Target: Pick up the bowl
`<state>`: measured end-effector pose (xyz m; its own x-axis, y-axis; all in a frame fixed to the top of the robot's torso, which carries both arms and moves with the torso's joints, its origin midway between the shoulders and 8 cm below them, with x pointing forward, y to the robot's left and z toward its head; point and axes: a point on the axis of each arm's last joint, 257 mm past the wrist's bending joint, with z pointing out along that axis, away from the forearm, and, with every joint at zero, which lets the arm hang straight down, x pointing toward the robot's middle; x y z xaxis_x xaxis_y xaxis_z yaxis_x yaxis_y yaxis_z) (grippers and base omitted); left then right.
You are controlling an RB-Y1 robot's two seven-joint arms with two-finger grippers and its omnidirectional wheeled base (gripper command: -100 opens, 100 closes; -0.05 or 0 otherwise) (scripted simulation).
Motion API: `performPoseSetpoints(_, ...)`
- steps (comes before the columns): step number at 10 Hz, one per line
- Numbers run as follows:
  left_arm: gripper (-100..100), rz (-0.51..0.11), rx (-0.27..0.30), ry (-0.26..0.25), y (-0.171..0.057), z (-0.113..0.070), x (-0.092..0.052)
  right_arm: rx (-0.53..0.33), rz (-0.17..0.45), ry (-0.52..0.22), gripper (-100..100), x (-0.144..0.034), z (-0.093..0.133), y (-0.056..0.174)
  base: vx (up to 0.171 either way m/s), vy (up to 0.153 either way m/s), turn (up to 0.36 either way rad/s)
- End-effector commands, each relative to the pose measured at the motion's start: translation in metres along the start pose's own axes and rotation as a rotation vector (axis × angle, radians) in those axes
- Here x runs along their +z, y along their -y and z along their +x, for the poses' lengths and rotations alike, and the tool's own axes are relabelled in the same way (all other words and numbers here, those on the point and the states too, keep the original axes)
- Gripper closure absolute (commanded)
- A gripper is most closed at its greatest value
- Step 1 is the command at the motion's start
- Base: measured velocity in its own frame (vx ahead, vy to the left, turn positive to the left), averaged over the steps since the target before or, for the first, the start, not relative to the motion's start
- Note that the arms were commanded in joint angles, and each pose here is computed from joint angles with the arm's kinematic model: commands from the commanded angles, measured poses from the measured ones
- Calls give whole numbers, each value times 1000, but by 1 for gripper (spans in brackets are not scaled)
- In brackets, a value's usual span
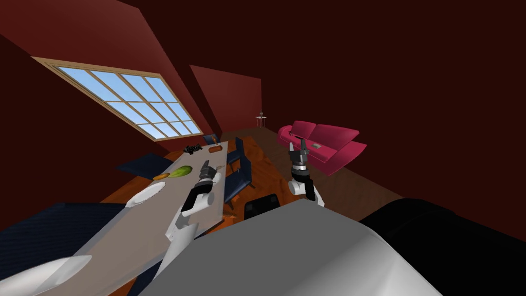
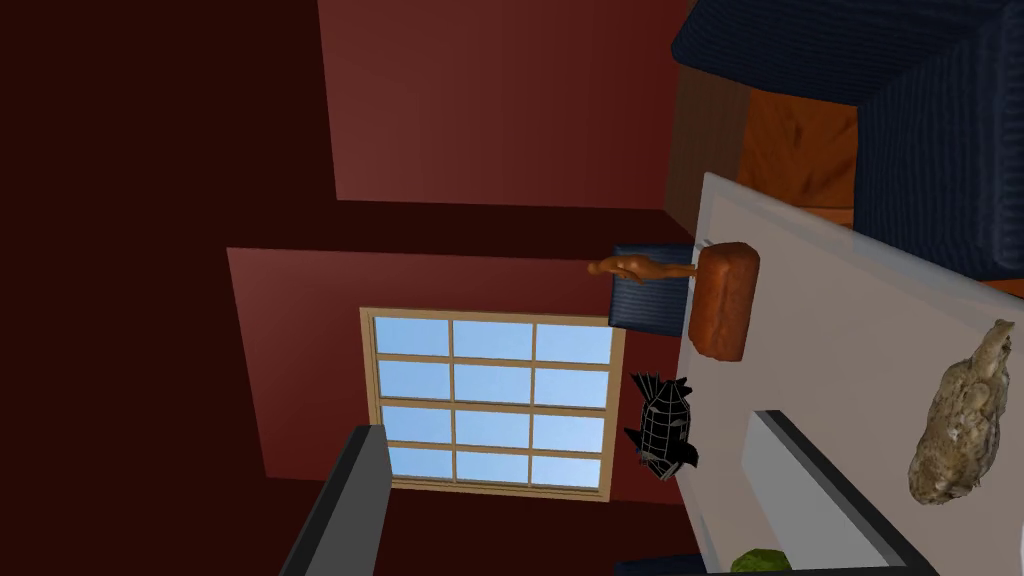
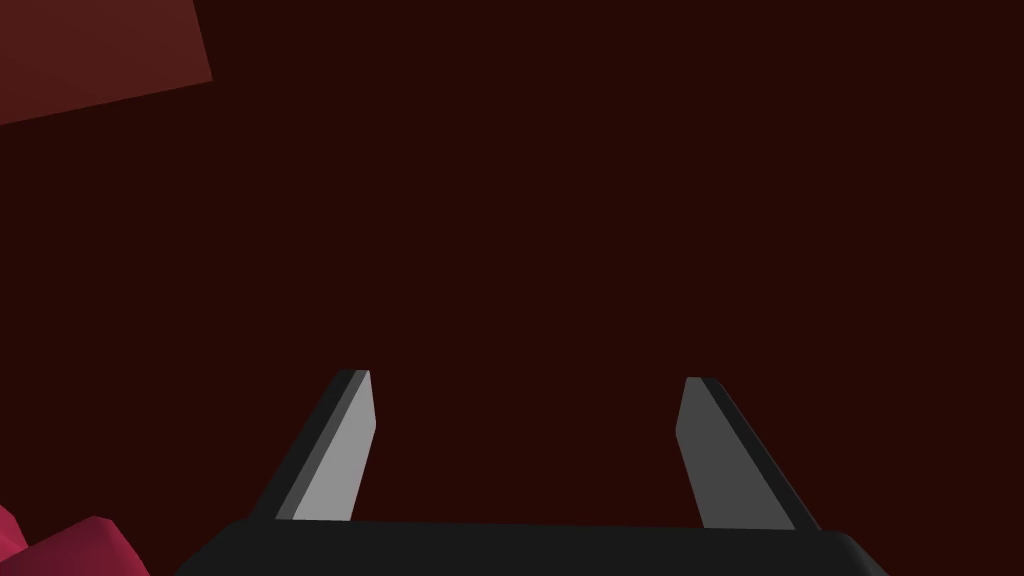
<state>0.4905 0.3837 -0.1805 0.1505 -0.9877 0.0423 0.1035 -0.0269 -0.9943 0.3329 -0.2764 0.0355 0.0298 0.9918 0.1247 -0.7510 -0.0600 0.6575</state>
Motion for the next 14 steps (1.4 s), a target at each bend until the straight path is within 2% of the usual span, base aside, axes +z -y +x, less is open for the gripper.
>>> performPoseSetpoints(1, -100, -53, -16, 16, -21, -9, 4, 0, 0, 0, 0, 0, 0, 0, -32, -7, -97)
performPoseSetpoints(2, -100, -55, -16, 17, -22, -9, 3, 0, 0, 0, 0, 0, 0, 0, -30, -4, -59)
performPoseSetpoints(3, -100, -100, -30, 30, -38, -17, 5, 0, 0, 0, 0, 0, 0, 0, -31, -9, -98)
performPoseSetpoints(4, -100, -105, -30, 32, -41, -18, 5, 0, 0, 0, 0, 0, 0, 0, -27, -5, -53)
performPoseSetpoints(5, -100, -147, -45, 45, -56, -26, 6, 0, 0, 0, 0, 0, 0, 0, -26, -2, -105)
performPoseSetpoints(6, -100, -157, -45, 49, -61, -28, 5, 0, 0, 0, 0, 0, 0, 0, -21, 0, -50)
performPoseSetpoints(7, -100, -205, -59, 65, -79, -37, 4, 0, 0, 0, 0, 0, 0, 0, -19, -6, -81)
performPoseSetpoints(8, -100, -209, -59, 66, -81, -37, 3, 0, 0, 0, 0, 0, 0, 0, -14, -3, -52)
performPoseSetpoints(9, -100, -252, -73, 80, -96, -45, 1, 0, 0, 0, 0, 0, 0, 0, -8, 2, -106)
performPoseSetpoints(10, -100, -300, -88, 98, -113, -54, -2, 0, 0, 0, 0, 0, 0, 0, 2, 10, -160)
performPoseSetpoints(11, -100, -314, -88, 104, -120, -57, -5, 0, 0, 0, 0, 0, 0, 0, 5, 12, -47)
performPoseSetpoints(14, -100, -450, -127, 156, -168, -84, -23, 0, 0, 0, 0, 0, 0, 0, 26, 27, -121)
